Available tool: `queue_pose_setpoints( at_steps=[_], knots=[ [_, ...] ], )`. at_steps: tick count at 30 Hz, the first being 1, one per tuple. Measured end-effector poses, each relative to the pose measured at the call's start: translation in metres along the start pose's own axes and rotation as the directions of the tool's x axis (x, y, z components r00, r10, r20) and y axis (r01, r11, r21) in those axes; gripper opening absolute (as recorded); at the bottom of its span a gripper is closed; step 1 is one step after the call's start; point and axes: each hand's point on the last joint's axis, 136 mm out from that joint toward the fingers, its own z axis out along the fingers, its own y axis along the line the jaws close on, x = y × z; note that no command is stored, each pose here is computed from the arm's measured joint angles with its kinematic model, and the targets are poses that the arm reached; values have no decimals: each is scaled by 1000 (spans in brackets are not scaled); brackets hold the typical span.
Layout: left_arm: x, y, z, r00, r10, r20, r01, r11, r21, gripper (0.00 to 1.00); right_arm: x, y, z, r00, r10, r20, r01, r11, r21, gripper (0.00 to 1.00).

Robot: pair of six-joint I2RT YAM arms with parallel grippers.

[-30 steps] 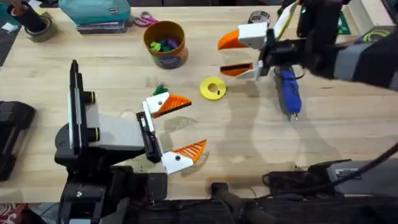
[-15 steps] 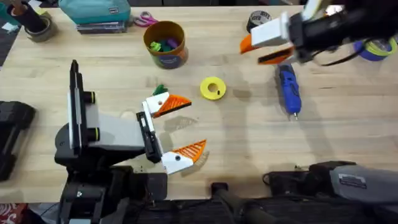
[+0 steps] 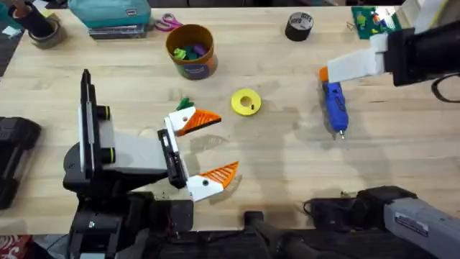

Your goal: Pick up the gripper from the table and insert it into the empty holder that is missing its gripper. Then pick up a screw, insert it into the mounting hole, and use the screwdriver to tighten it. Finally, clean up the table by picking up the vegetable and placing it into the bucket.

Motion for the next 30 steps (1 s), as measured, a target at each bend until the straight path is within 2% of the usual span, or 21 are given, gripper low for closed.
queue_pose_setpoints(
  at_steps=[4, 12, 23, 30],
  knots=[
    [0, 0, 0, 1000, 0, 0, 0, 1000, 0, 985, 4, 12, 6, 996, -90, -15, 90, 996, -9, 998],
    [0, 0, 0, 1000, 0, 0, 0, 1000, 0, 986, 32, 35, 37, 964, -220, -149, 218, 976, -29, 998],
    [0, 0, 0, 1000, 0, 0, 0, 1000, 0, 985, 38, 41, 54, 952, -210, -223, 208, 978, -34, 998],
    [0, 0, 0, 1000, 0, 0, 0, 1000, 0, 986, 31, 49, 79, 943, -225, -246, 219, 974, -49, 998]
  ],
)
